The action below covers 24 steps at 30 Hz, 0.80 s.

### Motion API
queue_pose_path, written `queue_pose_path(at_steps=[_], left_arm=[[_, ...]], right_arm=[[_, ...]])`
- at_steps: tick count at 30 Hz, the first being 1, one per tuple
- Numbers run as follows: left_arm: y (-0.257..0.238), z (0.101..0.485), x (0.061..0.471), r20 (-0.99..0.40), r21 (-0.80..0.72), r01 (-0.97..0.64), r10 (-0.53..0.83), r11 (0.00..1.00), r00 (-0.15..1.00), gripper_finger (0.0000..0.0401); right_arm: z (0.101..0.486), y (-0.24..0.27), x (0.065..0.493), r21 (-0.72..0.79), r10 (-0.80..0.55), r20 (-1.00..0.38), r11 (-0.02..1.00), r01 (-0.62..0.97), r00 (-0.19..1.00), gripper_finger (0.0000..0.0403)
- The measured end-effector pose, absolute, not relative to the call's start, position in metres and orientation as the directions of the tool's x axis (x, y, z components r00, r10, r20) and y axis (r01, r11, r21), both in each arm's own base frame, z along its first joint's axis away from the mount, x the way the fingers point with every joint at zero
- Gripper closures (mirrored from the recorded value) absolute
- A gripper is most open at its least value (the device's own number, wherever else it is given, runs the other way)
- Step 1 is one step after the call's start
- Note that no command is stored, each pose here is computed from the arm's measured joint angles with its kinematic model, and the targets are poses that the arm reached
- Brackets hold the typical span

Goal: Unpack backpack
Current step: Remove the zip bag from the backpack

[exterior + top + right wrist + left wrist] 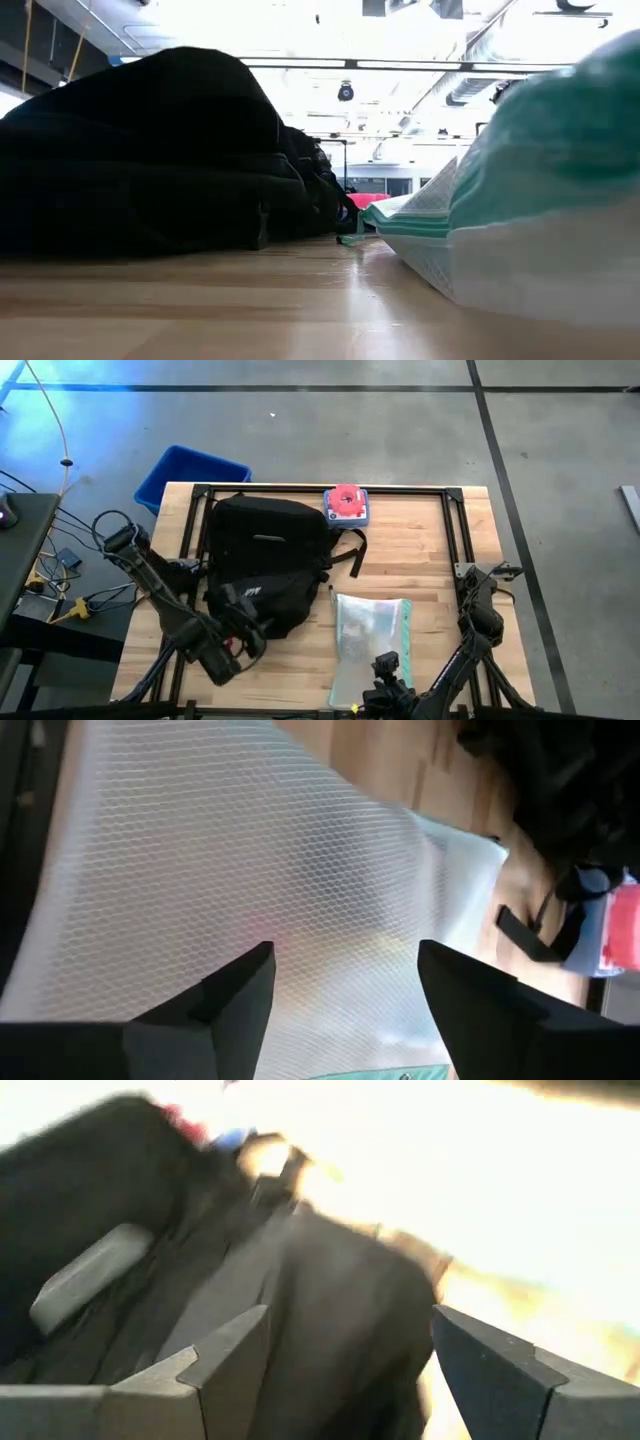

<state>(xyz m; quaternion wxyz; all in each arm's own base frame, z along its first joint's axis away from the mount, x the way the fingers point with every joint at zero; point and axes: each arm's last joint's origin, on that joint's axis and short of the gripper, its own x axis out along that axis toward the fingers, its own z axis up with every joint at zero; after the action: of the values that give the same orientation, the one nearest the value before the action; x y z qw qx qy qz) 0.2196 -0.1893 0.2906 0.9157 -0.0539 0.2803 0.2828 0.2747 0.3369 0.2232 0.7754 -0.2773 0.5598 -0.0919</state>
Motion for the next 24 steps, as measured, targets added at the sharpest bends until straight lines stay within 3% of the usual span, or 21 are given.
queue_pose_path(at_steps=[8, 12, 17, 24], left_arm=[[-0.151, 0.288, 0.311, -0.527, -0.021, -0.488, 0.405, 0.872, 0.747, 0.0147], [-0.108, 0.256, 0.358, -0.602, -0.044, -0.509, 0.383, 0.86, 0.7, 0.0147], [-0.045, 0.195, 0.384, -0.773, 0.006, -0.645, 0.413, 0.765, 0.483, 0.0147], [0.017, 0.161, 0.363, -0.794, 0.348, -0.769, 0.605, 0.536, 0.063, 0.0147]], right_arm=[[0.226, 0.338, 0.276, -0.584, -0.5, -0.725, 0.811, -0.038, 0.474, 0.0196], [0.227, 0.339, 0.277, -0.587, -0.505, -0.704, 0.81, -0.009, 0.499, 0.0199], [0.227, 0.339, 0.276, -0.572, -0.505, -0.701, 0.82, 0.024, 0.503, 0.0199], [0.228, 0.346, 0.268, -0.586, -0.51, -0.658, 0.809, 0.049, 0.554, 0.0199]])
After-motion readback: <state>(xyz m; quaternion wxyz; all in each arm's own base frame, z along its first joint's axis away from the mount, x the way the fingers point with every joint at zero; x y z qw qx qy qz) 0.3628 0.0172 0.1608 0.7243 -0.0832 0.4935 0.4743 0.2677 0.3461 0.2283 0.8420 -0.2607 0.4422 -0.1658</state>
